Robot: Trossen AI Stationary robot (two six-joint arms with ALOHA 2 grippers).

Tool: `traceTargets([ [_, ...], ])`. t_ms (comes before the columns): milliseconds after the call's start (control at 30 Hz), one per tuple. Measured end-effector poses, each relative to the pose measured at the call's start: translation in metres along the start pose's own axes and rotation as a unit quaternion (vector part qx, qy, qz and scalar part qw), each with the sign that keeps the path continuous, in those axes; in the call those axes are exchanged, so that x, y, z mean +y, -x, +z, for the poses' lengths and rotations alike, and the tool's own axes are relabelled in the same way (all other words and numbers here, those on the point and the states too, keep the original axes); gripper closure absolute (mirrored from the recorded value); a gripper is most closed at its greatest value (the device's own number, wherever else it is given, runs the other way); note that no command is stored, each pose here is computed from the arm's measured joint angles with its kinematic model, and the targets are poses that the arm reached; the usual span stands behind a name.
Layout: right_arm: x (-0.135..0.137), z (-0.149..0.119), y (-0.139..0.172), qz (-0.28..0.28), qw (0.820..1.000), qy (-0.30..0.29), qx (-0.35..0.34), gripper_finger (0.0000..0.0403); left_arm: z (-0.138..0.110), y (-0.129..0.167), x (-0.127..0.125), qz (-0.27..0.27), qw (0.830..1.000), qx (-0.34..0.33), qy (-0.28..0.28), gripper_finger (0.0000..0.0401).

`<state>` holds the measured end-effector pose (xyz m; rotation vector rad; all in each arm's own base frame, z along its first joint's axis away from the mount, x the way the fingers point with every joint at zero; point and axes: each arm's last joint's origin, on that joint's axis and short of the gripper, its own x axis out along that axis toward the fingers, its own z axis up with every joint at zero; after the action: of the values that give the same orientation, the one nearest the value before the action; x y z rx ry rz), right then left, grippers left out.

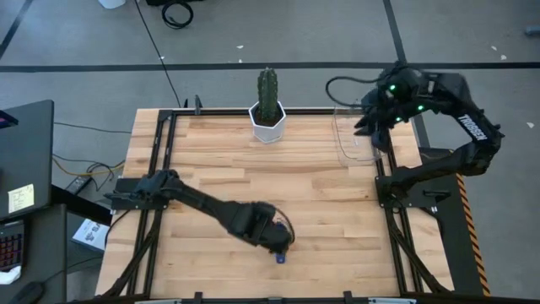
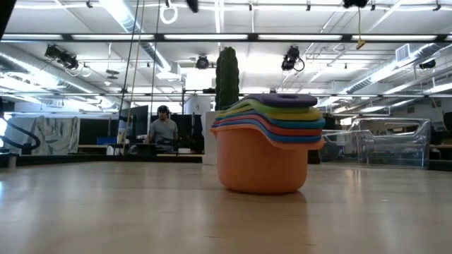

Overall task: Nest measuring cups in basket
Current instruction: Adjust the stacked measuring cups

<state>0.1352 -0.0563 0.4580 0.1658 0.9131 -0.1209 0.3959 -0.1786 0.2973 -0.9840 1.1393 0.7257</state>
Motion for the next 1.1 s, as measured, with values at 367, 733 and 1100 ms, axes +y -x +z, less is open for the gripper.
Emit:
traceTargets([
  [367, -0.003, -0.031, -0.106, 0.037, 0.990, -0.083, 0.104, 0.0292, -0.046, -0.019, -0.001, 0.024, 0.999, -0.033, -0.008, 0.0310],
  [733, 0.032, -0.057, -0.181, 0.155, 0.976, -0.104, 0.112, 0.0291, -0.073, -0.066, -0.015, 0.007, 0.999, -0.018, -0.042, 0.0310],
  [1100, 0.070, -0.075, -0.216, 0.197, 0.972, -0.068, 0.109, 0.0291, -0.071, -0.108, -0.020, 0.025, 0.997, -0.023, -0.067, 0.0310],
])
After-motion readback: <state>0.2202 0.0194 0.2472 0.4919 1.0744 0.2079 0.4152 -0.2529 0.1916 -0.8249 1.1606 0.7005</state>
